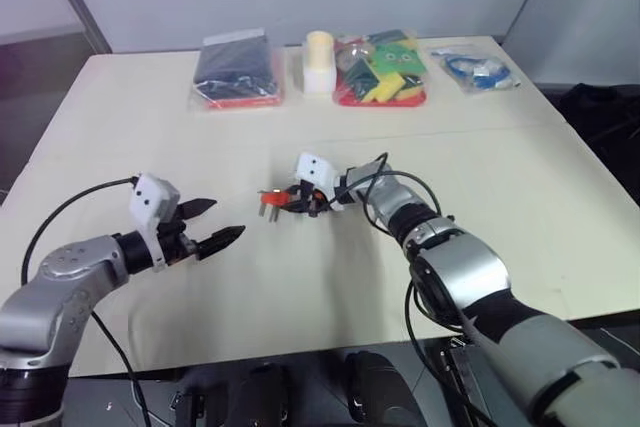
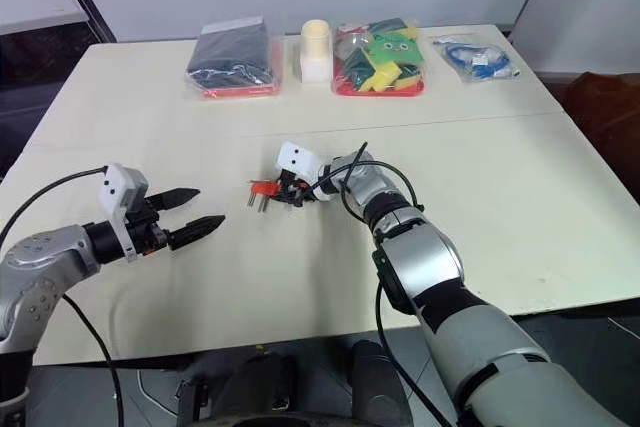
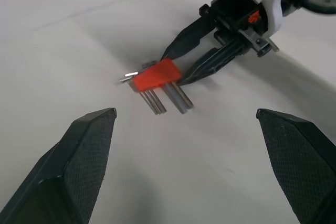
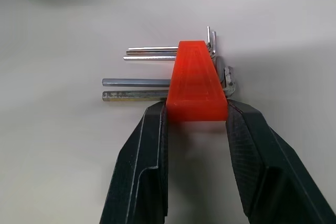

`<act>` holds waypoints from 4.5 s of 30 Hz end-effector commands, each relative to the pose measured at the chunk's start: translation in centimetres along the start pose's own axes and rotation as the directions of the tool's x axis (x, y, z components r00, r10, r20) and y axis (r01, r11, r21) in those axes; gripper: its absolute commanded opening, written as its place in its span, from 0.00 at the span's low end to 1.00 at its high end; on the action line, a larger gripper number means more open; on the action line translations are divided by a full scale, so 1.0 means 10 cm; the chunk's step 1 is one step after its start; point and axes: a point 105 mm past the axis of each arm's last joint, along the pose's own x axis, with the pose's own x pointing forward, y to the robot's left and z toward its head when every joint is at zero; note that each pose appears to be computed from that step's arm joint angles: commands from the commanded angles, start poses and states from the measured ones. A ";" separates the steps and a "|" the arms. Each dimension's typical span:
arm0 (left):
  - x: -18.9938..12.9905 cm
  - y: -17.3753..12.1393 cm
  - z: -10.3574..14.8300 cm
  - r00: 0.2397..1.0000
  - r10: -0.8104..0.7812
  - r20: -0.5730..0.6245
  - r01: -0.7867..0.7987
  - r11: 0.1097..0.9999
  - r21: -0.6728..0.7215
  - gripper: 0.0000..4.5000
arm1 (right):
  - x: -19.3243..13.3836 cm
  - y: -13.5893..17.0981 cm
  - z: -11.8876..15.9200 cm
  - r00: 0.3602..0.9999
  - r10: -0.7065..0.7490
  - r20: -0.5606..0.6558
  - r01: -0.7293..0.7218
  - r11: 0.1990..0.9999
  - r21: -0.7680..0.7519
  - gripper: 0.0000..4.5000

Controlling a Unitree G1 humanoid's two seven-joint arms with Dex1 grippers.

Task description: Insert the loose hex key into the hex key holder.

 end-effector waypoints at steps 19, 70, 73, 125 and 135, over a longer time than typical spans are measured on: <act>0.82 0.19 1.15 0.887 -0.409 0.214 0.419 0.908 0.000 1.00 | -1.01 -0.44 1.29 0.894 -0.173 0.414 0.448 0.270 -0.852 0.22; 1.11 0.12 1.17 0.849 -0.462 0.256 0.472 0.881 0.025 0.51 | -0.92 -0.30 1.20 0.892 -0.142 0.429 0.452 0.300 -0.840 0.22; 1.11 0.11 1.16 0.848 -0.465 0.254 0.474 0.880 0.026 0.17 | -0.92 -0.30 1.20 0.891 -0.142 0.430 0.453 0.301 -0.839 0.22; 0.93 -0.43 0.59 0.900 -0.378 0.218 0.341 0.921 0.188 0.00 | -1.44 0.32 -0.46 0.878 -0.251 -0.408 0.476 0.539 0.694 0.99; 0.94 -0.38 0.60 0.911 -0.335 0.240 0.297 0.938 0.181 0.00 | -1.15 0.33 -0.79 0.838 -0.237 -0.491 0.536 0.523 0.663 0.56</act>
